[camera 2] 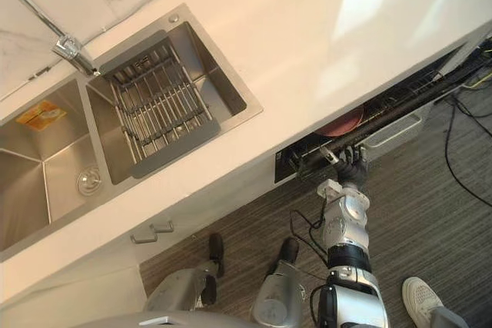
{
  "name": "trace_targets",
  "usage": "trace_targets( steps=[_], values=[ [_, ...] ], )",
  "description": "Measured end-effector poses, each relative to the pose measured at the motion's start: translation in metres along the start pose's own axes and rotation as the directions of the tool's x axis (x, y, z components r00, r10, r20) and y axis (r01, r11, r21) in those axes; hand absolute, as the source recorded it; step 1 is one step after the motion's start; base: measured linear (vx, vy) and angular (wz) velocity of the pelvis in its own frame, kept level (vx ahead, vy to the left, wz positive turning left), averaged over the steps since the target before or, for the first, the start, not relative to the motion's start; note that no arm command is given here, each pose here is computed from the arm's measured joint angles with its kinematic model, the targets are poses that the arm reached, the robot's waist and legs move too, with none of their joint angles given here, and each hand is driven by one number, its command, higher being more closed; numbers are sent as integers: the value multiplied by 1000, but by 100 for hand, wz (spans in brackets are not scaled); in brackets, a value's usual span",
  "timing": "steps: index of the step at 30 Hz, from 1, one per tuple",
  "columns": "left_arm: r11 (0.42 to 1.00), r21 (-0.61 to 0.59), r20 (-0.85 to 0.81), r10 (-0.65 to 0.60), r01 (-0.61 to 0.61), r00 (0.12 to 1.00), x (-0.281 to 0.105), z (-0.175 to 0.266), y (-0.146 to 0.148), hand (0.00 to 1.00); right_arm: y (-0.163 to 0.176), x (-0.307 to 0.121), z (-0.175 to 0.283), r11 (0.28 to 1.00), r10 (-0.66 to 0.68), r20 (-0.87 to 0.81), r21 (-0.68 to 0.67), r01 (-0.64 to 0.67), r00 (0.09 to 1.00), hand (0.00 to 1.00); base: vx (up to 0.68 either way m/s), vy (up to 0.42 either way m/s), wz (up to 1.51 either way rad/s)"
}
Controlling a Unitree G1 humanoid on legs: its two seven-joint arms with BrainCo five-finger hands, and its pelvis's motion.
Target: Walk over to the sink, pick up the cup, carry it to the dishwasher, place the cup inside the dishwasher, then close the dishwasher door
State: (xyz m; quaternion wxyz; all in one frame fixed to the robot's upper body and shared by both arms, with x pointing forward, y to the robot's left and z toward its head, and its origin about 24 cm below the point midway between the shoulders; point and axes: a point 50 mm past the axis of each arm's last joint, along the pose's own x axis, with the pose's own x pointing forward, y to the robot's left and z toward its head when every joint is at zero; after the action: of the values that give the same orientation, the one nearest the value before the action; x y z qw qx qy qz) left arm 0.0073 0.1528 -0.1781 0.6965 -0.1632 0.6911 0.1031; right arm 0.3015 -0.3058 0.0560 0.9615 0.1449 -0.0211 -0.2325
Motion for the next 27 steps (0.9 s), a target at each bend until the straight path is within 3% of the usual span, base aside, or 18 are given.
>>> trace_targets(
  steps=[6, 15, 20, 24, 27],
  values=[
    [999, -41, 8, -15, 15, 1000, 0, -1, -2, 0, 6, 21, 24, 997, 19, 28, -77, -17, 999, 0, -68, -64, 35],
    [997, -67, 39, -25, 28, 999, 1, -4, -4, 0, 2, 20, 18, 990, 67, -9, -121, -67, 998, 0, -93, -66, 4],
    [988, -144, 121, -46, 64, 992, 1, 5, -5, 0, 8, -22, -51, 966, 187, -206, -140, -218, 960, 0, 20, -12, 17],
    [947, -254, 249, -134, 198, 959, -2, 18, -12, 0, -9, -110, -148, 976, 127, -518, -87, -200, 846, 0, 94, -36, 35],
    [913, -345, 272, -123, 216, 954, -4, 17, -4, 0, -30, -144, -171, 992, 51, -592, -63, -109, 804, 0, 170, -60, 4]
  ],
)
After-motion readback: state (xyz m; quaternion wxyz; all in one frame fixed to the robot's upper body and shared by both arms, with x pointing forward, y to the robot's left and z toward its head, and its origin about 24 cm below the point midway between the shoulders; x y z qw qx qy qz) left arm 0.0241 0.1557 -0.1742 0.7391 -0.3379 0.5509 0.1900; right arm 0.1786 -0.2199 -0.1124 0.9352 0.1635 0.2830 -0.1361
